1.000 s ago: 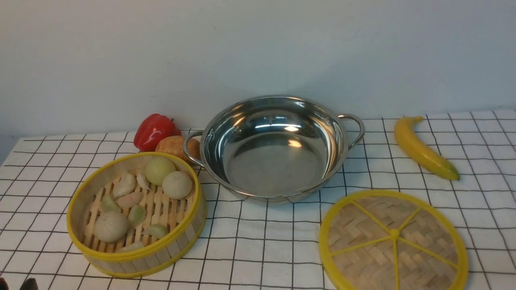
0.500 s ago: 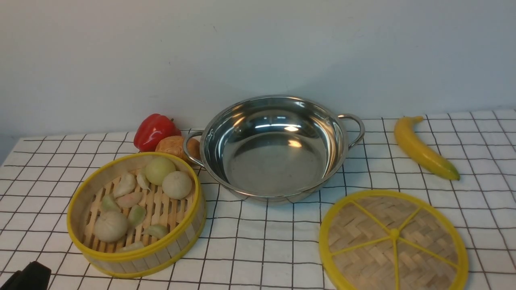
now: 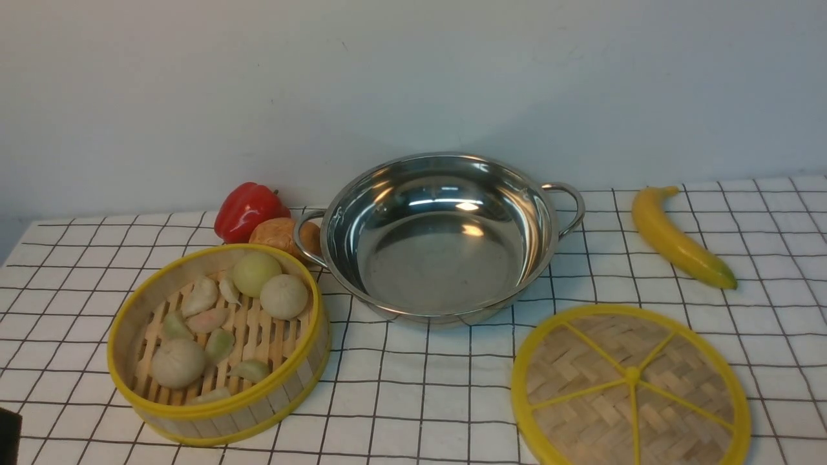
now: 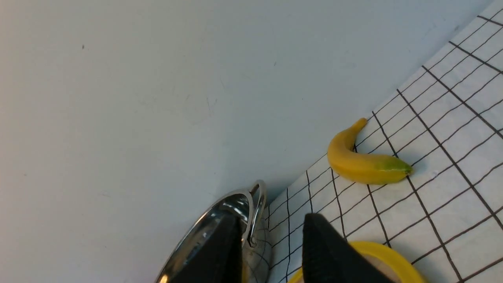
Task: Place the steamer in the pot on the white tablecloth, and put the lid on the steamer.
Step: 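Grasp the rim of the steamer basket holding the buns with the left gripper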
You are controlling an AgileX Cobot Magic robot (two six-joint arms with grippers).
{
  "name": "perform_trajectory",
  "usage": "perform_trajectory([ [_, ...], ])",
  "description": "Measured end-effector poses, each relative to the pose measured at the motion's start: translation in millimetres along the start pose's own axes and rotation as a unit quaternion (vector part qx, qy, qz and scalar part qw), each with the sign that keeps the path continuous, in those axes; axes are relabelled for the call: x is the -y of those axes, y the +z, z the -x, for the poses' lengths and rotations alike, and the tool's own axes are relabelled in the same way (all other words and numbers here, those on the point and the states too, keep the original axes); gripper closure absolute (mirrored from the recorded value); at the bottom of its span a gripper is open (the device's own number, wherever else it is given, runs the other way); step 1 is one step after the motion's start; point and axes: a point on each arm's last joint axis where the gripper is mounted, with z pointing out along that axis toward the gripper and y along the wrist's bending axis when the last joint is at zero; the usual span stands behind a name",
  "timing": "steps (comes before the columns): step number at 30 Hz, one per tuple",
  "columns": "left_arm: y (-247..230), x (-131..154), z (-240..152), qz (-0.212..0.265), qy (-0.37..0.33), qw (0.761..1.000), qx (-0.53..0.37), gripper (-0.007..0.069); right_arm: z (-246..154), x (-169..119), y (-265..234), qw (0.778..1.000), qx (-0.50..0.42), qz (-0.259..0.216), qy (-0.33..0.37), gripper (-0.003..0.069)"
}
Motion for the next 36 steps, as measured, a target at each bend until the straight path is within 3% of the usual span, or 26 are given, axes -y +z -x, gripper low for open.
perform_trajectory([
  [9,-0.6,-0.8,8.5,0.011,-0.003,0.999,0.037,0.0382,14.4,-3.1,-1.2,0.997,0.079,0.019,0.019,0.0419],
  [11,-3.4,8.0,25.1,0.006,0.029,0.997,0.074,0.0382,25.2,-10.4,-3.7,0.992,0.121,0.035,0.018,0.0419],
  [15,-10.8,26.0,53.2,-0.005,0.109,0.985,0.131,0.0382,55.5,-43.7,-16.2,0.975,0.204,0.091,-0.017,0.0419],
  [18,-14.6,45.2,81.2,-0.006,0.181,0.969,0.167,0.0382,85.1,-88.5,-32.2,0.948,0.263,0.143,-0.109,0.0419],
  [21,-11.3,55.5,95.3,-0.004,0.206,0.964,0.169,0.0382,96.5,-110.3,-35.3,0.936,0.268,0.152,-0.170,0.0419],
  [25,21.2,67.6,108.1,0.007,0.248,0.964,0.093,0.0382,109.9,-138.7,-22.8,0.934,0.201,0.111,-0.273,0.0419],
  [30,88.4,61.5,94.0,0.025,0.264,0.961,-0.081,0.0382,106.6,-137.3,10.3,0.956,0.035,0.009,-0.291,0.0419],
  [33,130.9,53.1,81.5,0.035,0.254,0.950,-0.176,0.0382,96.6,-126.0,27.9,0.951,-0.075,-0.055,-0.294,0.0419],
  [36,159.8,43.5,70.7,0.043,0.239,0.939,-0.244,0.0382,87.9,-117.5,36.9,0.941,-0.143,-0.086,-0.294,0.0419],
])
